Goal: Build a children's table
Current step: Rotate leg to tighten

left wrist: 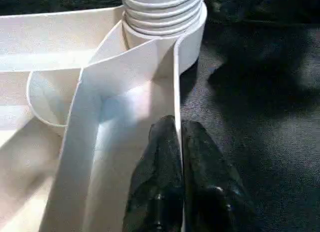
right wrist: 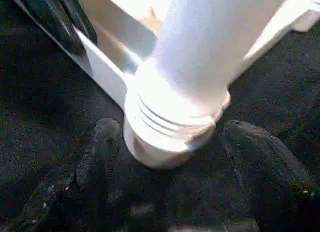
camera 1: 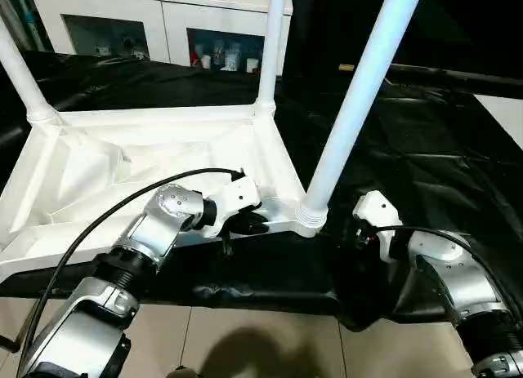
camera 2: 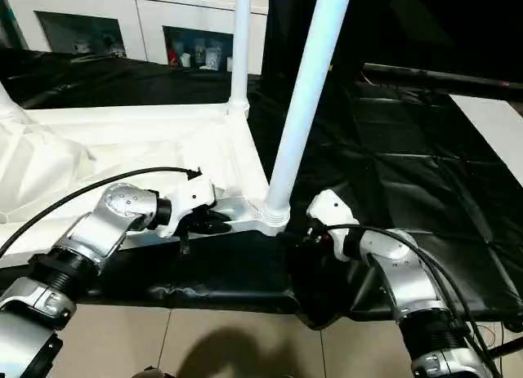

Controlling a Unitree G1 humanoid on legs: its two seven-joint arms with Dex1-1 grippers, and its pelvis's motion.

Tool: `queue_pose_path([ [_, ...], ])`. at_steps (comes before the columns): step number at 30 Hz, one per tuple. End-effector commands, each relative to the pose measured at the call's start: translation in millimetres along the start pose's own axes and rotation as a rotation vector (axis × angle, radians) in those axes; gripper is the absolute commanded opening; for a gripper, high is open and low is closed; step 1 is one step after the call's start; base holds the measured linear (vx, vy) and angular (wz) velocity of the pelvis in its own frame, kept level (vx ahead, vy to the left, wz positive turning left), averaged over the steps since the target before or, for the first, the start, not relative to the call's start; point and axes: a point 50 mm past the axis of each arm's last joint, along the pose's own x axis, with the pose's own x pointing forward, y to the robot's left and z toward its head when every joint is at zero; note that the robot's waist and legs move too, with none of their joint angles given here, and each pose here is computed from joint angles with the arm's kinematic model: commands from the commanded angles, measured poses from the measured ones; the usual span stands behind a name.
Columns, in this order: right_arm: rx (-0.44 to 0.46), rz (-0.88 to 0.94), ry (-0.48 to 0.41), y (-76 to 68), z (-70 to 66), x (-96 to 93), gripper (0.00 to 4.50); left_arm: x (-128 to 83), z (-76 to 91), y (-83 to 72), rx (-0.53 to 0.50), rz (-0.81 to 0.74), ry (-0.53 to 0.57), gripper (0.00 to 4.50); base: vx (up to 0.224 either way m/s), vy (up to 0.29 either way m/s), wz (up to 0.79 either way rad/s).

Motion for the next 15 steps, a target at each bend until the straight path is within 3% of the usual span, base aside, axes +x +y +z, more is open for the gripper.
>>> queue_pose_path([
  [1,0.007,-0.005,-0.038,-4.8,5.5,-1.6,3.63,2,-16.1,-7.4,-0.042,-0.040,0.061,0.05,0.000,0.000,0.00],
  [15,0.051,0.041,-0.086,-4.4,9.8,10.7,3.63,4,-12.2,-31.3,-0.004,-0.222,-0.004,0.05,0.000,0.000,0.00],
])
